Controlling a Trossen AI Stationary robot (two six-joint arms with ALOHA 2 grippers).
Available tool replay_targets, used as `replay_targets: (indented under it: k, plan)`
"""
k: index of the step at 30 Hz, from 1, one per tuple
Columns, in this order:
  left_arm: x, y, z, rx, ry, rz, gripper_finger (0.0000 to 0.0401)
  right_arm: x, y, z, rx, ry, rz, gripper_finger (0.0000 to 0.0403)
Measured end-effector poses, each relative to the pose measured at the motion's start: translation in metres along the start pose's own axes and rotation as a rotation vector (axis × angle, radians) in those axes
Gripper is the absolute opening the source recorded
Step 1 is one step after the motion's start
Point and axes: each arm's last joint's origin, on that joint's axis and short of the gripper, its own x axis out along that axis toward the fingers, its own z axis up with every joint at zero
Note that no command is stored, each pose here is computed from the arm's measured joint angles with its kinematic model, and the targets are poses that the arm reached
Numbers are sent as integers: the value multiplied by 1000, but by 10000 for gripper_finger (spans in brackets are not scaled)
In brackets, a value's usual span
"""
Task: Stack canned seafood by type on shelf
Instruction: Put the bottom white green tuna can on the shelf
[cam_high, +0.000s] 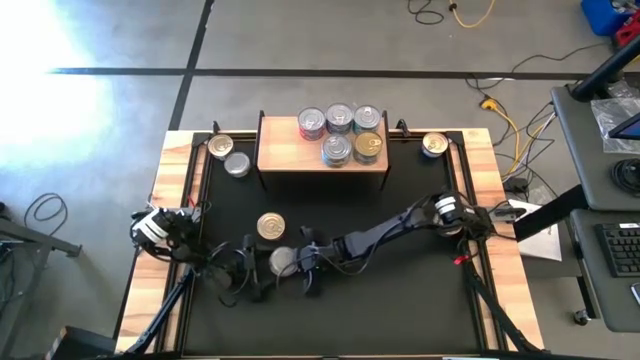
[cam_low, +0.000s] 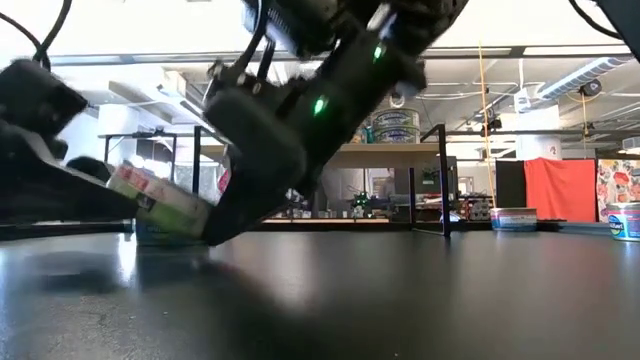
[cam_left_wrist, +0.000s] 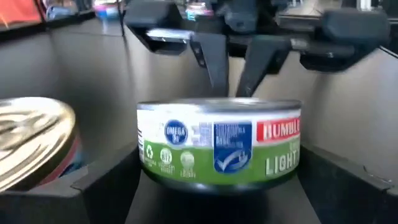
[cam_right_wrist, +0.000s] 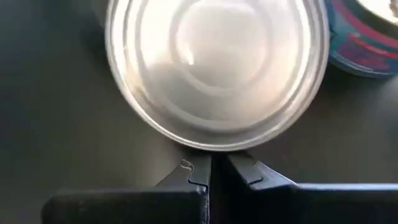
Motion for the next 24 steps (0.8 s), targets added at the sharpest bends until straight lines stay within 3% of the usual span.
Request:
replay_targets:
  k: [5, 24]
  plan:
    - [5, -11, 11, 53, -32, 1, 370, -20, 10, 7, 5, 19, 12, 13]
    - [29, -16, 6, 75, 93, -16, 397, -13, 12, -5, -7, 72, 16, 13]
